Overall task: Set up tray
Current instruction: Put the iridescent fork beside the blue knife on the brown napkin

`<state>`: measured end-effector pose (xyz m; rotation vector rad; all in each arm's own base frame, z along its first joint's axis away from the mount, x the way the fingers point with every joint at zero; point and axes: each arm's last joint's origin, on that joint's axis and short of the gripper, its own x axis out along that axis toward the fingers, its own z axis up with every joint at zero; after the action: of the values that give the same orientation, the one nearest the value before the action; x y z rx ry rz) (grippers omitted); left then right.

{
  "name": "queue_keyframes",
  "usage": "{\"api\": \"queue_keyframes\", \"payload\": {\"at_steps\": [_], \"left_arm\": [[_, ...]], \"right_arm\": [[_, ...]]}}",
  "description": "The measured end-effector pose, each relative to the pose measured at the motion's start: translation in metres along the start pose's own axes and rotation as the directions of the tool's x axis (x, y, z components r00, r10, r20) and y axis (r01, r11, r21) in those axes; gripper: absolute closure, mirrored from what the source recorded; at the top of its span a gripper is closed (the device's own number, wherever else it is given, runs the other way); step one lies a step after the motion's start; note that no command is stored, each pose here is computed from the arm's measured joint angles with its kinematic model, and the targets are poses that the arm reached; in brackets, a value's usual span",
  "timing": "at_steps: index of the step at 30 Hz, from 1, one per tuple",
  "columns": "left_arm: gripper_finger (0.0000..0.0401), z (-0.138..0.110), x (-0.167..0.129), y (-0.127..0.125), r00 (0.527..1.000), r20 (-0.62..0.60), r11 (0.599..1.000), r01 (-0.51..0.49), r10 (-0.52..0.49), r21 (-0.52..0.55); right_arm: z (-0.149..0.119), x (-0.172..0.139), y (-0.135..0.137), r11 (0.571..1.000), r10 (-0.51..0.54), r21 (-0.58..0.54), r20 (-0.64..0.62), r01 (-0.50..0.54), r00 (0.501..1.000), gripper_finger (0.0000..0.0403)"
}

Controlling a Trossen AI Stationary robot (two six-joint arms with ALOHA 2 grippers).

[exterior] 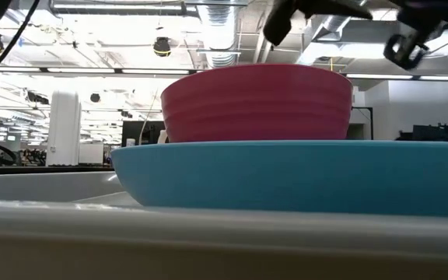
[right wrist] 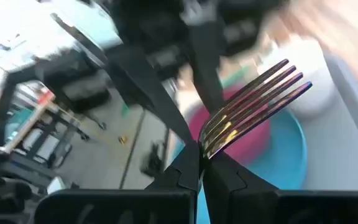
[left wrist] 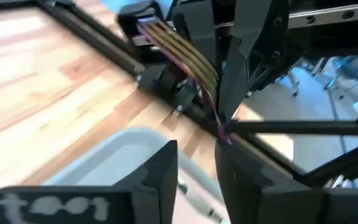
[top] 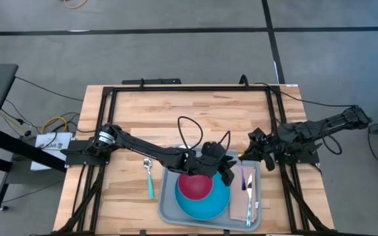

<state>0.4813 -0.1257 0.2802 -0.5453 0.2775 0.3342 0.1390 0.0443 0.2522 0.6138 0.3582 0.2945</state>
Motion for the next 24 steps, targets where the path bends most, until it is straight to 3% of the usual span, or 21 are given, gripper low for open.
{"api": "queue_keyframes", "payload": {"at_steps": [4,7,15,19,24], "left_arm": [[0.0293,-0.006,-0.002,0.0,0.999,-0.036,0.997,-0.024,0.021,-0.074],[0.0292,-0.007,-0.003,-0.001,0.999,-0.04,0.992,-0.024,0.02,-0.123],[0.0302,-0.007,-0.003,-0.001,0.999,-0.039,0.99,-0.024,0.018,-0.138],[0.0303,-0.006,-0.002,0.0,0.999,-0.043,0.99,-0.022,0.016,-0.142],[0.0303,-0.004,0.0,0.002,0.998,-0.068,0.989,-0.002,-0.008,-0.145]], "right_arm": [[-0.013,-0.004,-0.004,0.986,-0.098,0.123,-0.095,0.11,0.991,0.0401],[-0.024,-0.007,-0.008,0.949,-0.184,0.228,-0.16,0.217,0.97,0.0401],[-0.057,-0.011,-0.012,0.767,-0.354,0.391,-0.402,0.508,0.844,0.0401],[-0.066,-0.002,-0.006,0.701,-0.394,0.455,-0.395,0.549,0.83,0.0402],[-0.075,0.015,0.003,0.659,-0.401,0.525,-0.362,0.539,0.842,0.0402]]}}
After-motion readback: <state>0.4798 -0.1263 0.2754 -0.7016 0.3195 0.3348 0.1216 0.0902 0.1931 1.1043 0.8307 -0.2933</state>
